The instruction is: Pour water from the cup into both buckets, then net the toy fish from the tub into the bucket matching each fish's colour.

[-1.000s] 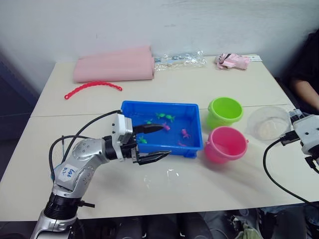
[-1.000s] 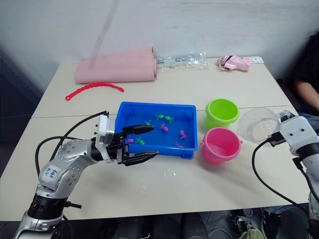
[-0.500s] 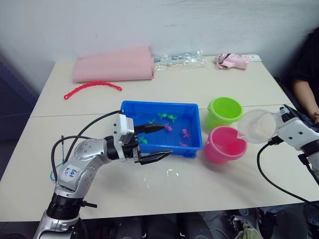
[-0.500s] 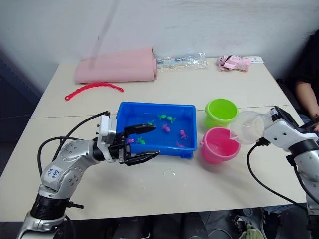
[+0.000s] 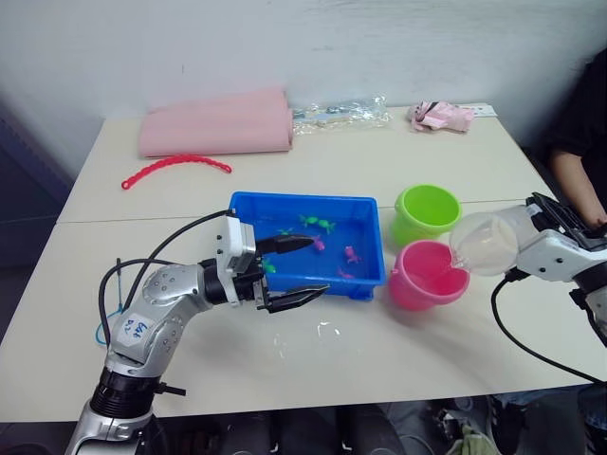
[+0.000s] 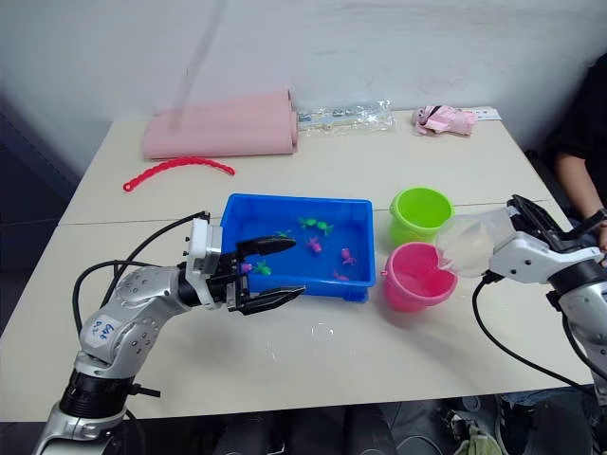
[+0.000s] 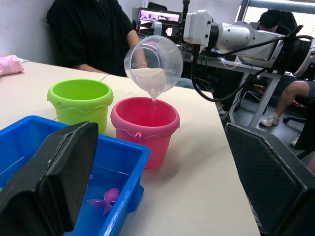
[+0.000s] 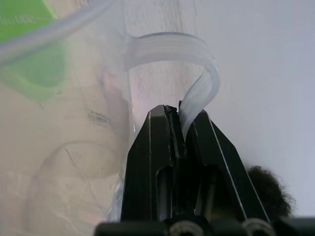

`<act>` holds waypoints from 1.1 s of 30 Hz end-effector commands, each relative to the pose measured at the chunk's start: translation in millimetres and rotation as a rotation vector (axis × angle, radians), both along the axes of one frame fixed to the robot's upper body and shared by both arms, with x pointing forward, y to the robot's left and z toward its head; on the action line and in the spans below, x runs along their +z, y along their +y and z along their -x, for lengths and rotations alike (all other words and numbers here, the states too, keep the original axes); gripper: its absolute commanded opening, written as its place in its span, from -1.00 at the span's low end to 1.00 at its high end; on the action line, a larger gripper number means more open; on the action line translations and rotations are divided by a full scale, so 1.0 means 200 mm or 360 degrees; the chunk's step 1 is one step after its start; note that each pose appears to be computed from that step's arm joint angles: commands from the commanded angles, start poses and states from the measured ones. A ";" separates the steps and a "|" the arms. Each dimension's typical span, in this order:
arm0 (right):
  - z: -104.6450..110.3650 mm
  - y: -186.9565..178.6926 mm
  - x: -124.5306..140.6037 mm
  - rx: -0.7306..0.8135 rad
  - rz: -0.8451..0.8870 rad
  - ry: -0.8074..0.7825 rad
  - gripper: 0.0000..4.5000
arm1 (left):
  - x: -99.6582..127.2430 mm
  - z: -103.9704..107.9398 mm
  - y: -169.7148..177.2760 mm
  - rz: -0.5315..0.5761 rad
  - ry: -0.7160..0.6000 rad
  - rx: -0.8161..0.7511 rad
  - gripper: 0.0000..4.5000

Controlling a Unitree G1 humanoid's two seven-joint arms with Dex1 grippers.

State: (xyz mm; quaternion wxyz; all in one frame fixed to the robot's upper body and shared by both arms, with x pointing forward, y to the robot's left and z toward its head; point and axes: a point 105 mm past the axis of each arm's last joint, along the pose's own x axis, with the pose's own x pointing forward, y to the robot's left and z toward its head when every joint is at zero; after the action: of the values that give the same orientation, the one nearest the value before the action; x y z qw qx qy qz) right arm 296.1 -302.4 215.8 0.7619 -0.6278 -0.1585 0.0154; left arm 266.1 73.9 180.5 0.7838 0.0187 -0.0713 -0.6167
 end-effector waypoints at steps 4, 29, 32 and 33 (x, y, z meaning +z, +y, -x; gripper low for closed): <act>0.01 0.02 0.12 0.0031 0.0075 -0.0146 -0.98 | 0.04 0.00 -0.01 0.0019 -0.0063 -0.0011 1.00; 0.01 -0.17 0.02 0.0076 -0.1173 -0.0015 -0.98 | 0.03 -0.02 0.04 -0.0015 -0.0084 0.0033 1.00; -0.02 -0.20 0.04 0.0085 -0.1367 -0.0009 -0.98 | 0.03 -0.02 0.04 -0.0019 -0.0085 0.0033 1.00; -0.02 -0.21 0.04 0.0078 -0.1394 -0.0003 -0.98 | 0.03 -0.02 0.04 -0.0019 -0.0085 0.0033 1.00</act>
State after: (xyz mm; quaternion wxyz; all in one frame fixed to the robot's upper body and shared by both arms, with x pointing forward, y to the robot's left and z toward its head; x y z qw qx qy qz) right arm 305.6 -338.3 201.6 0.9571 -0.2561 -0.1339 -0.0213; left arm 271.9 80.8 178.3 0.7901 0.0281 -0.0684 -0.6085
